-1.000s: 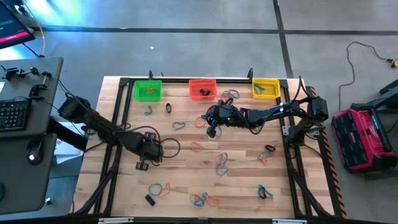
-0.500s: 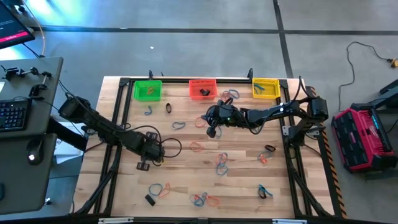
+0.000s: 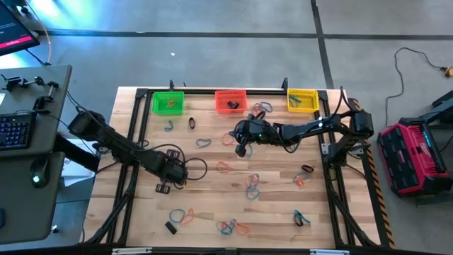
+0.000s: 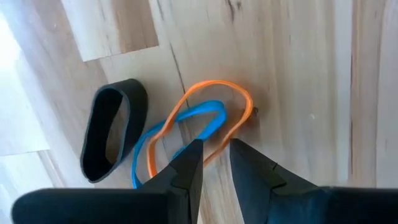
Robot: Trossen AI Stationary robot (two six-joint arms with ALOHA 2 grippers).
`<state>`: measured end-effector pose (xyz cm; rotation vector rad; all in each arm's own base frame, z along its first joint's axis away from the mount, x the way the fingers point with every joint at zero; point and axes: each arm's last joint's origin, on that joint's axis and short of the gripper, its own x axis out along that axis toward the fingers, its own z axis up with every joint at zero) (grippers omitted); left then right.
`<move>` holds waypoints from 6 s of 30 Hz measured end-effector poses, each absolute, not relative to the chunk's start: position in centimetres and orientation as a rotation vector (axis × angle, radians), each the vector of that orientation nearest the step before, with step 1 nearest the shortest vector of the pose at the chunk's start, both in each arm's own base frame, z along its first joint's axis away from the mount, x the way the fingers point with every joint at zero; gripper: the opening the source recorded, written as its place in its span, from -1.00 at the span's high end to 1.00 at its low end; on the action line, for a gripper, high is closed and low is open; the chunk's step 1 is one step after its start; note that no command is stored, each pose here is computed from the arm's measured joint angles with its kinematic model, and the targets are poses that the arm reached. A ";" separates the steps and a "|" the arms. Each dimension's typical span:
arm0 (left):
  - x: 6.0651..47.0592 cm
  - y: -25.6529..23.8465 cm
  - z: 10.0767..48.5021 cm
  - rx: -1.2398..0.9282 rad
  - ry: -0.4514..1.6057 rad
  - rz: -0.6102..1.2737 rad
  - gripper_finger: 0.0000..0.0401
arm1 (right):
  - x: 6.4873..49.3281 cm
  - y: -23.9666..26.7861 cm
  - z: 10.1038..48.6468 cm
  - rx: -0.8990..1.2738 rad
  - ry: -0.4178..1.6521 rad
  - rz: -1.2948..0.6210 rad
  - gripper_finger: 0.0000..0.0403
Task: Sort rubber bands into baskets
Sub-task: Put the orange rubber band into the green bin, then put the black rubber band into the orange bin
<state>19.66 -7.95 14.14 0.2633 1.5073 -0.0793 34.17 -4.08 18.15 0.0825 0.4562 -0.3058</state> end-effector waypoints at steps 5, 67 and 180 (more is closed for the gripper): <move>19.7 -8.1 13.8 0.253 1.530 -0.105 0.64 | 34.2 -4.1 18.2 0.083 0.456 -0.306 1.00; 16.1 19.6 24.0 -0.241 1.521 0.697 1.00 | 34.2 -4.0 18.2 0.087 0.456 -0.286 1.00; 16.0 -24.0 14.1 0.129 1.190 -0.462 0.23 | 34.2 -1.0 17.7 0.070 0.509 -0.183 1.00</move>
